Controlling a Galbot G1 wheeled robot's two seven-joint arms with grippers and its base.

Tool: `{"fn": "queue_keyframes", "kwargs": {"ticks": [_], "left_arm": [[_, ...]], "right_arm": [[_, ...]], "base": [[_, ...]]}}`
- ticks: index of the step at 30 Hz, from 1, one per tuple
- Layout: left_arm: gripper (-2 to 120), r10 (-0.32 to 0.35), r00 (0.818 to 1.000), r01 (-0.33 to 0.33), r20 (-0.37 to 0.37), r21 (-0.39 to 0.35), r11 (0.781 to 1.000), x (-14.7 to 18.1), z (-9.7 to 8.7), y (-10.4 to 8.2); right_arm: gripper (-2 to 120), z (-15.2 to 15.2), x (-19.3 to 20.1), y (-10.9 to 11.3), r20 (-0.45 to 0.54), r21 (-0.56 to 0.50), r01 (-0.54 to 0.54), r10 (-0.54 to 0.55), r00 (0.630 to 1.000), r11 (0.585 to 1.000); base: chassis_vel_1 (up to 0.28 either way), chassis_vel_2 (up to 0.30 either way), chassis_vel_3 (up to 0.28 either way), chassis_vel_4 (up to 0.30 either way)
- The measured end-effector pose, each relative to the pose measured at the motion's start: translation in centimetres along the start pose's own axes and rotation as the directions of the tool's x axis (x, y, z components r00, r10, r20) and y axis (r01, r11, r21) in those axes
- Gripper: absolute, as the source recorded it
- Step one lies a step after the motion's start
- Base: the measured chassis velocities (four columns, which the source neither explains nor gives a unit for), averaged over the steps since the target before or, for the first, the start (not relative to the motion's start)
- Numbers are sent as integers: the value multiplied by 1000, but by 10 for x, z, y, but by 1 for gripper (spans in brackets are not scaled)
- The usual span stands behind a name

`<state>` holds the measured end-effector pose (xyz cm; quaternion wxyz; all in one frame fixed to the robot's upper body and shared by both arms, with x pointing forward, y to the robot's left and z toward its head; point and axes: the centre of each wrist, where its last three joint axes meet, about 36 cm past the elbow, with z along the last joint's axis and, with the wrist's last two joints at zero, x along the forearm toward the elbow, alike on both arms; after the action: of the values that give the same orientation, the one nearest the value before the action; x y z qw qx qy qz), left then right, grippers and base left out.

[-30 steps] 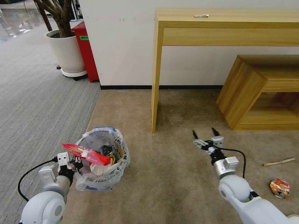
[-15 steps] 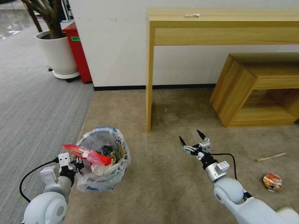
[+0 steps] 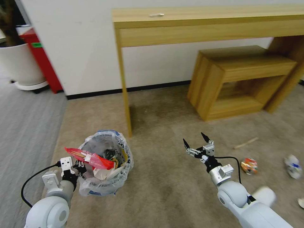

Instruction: Pick up the trash bin and place the garbage on the floor into it.

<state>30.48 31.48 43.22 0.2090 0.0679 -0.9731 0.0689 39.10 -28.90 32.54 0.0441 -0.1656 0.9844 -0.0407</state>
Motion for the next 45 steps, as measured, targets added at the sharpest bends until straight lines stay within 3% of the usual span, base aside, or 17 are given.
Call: {"fn": "queue_keyframes", "kwargs": {"ticks": [18, 45], "left_arm": [[0, -1, 1000, 1, 5, 3, 1000, 0, 0, 1], [0, -1, 1000, 1, 11, -3, 1000, 5, -1, -1]], "right_arm": [[100, 0, -6, -2, 21, -2, -16, 16, 1000, 1000], [100, -2, 0, -8, 35, 1, -43, 43, 998, 999]], "base": [[-115, -123, -120, -117], [-16, -13, -15, -16]]}}
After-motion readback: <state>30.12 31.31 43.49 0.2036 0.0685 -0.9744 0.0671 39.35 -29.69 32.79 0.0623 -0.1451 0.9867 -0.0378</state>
